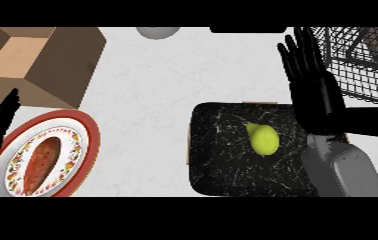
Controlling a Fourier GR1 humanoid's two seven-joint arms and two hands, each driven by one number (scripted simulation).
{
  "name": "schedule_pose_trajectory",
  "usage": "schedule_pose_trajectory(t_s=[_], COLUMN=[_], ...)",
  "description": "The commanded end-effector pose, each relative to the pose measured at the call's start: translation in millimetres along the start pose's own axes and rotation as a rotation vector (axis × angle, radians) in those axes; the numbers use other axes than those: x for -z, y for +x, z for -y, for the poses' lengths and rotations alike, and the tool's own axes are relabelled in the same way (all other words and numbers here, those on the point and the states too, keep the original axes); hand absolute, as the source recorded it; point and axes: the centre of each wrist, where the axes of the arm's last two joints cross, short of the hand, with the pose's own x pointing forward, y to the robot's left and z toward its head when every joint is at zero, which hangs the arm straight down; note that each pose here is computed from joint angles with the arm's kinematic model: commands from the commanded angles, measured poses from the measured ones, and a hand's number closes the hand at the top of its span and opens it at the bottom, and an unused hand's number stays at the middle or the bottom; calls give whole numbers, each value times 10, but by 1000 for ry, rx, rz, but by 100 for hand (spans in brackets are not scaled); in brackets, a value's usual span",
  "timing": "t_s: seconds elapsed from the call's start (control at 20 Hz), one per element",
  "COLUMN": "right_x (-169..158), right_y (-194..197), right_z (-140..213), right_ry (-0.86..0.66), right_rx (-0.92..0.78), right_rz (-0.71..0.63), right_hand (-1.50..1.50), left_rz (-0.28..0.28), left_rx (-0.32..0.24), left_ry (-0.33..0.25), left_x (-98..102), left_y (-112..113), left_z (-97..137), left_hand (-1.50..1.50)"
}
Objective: Pick the pear from the tray and place it in the tiered basket
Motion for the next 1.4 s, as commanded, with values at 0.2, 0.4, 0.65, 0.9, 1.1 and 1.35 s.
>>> schedule_pose_trajectory(t_s=[0.2, 0.4, 0.65, 0.9, 1.1, 1.35], right_x=[366, 264, 287, 771, 1015, 1273], right_y=[-191, -518, -616, -37, 488, 1095], right_z=[33, 335, 416, 1014, 1008, 640], right_ry=[364, 336, 611, 801, 1065, 1369], right_rx=[214, 122, 506, 377, 7, -351], right_rz=[-324, -650, -705, -639, -581, -461], right_hand=[150, -150, -150, -150, -150, -150], left_rz=[221, 236, 192, 209, 179, 203], left_rx=[-282, -411, -436, -448, -442, -430], left_ry=[-55, -137, -129, -135, -142, -155], left_x=[225, 196, 127, 131, 88, 157], left_y=[657, 890, 907, 1085, 1056, 1207], left_z=[776, 1149, 1368, 1541, 1648, 1678], left_hand=[0, 0, 0, 0, 0, 0])
